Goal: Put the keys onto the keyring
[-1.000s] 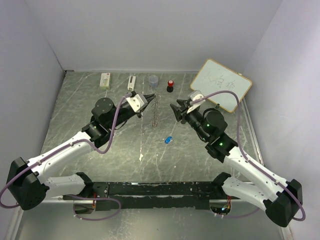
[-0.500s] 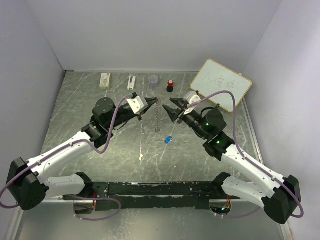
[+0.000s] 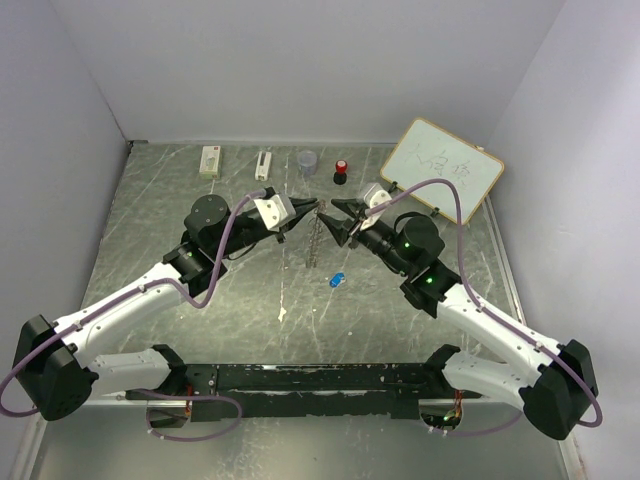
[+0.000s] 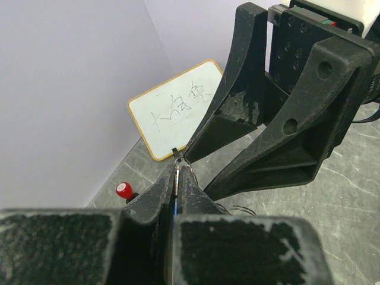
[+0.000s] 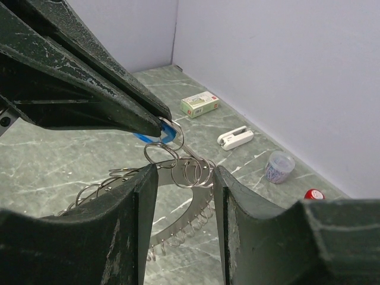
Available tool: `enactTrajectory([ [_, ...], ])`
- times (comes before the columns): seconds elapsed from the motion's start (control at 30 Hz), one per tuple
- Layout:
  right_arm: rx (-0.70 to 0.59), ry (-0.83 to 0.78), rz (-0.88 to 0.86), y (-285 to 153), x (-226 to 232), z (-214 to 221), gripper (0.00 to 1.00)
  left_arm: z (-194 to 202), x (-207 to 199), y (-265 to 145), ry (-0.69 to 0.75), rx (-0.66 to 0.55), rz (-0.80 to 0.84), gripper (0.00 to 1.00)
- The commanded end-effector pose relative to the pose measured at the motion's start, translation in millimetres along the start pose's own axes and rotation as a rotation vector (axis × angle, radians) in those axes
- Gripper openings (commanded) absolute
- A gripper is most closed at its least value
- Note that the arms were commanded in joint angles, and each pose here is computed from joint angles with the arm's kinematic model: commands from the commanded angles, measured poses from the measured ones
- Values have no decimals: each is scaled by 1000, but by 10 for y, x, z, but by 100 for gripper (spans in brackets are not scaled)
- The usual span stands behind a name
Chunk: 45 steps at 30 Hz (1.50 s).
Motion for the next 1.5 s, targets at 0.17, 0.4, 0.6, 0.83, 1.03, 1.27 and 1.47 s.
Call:
enactTrajectory([
  [0.17,-69,-21,-7,15,-2,-197,41,-286,84,34,14,-78,12,7],
  [0.4,-81,-24,-1,-7,-8,-244,40,-264,78,54,10,-71,22,7],
  [0.6,-86,-30,9,-23,-21,-271,39,-274,66,65,9,-75,32,7],
  [0.83,-83,-25,1,36,-20,-253,37,-281,48,81,4,-80,48,7],
  [1.03,-83,-27,1,66,-24,-243,24,-304,52,79,5,-86,52,7],
  [1.27,-93,6,38,43,-61,-237,0,-330,108,51,12,-98,4,7],
  [1.47,-143,116,85,2,-84,-297,0,-354,122,-41,41,-168,-58,7],
])
Point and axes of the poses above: each gripper's point midway between its finger pads, its own y axis out along the fingers, its own x axis along the line the jaws close on, z = x × y, the point moved 4 cm from there along -y, back along the fingers, and after that the axes turned 7 degrees about y, right-handed, at the moved point
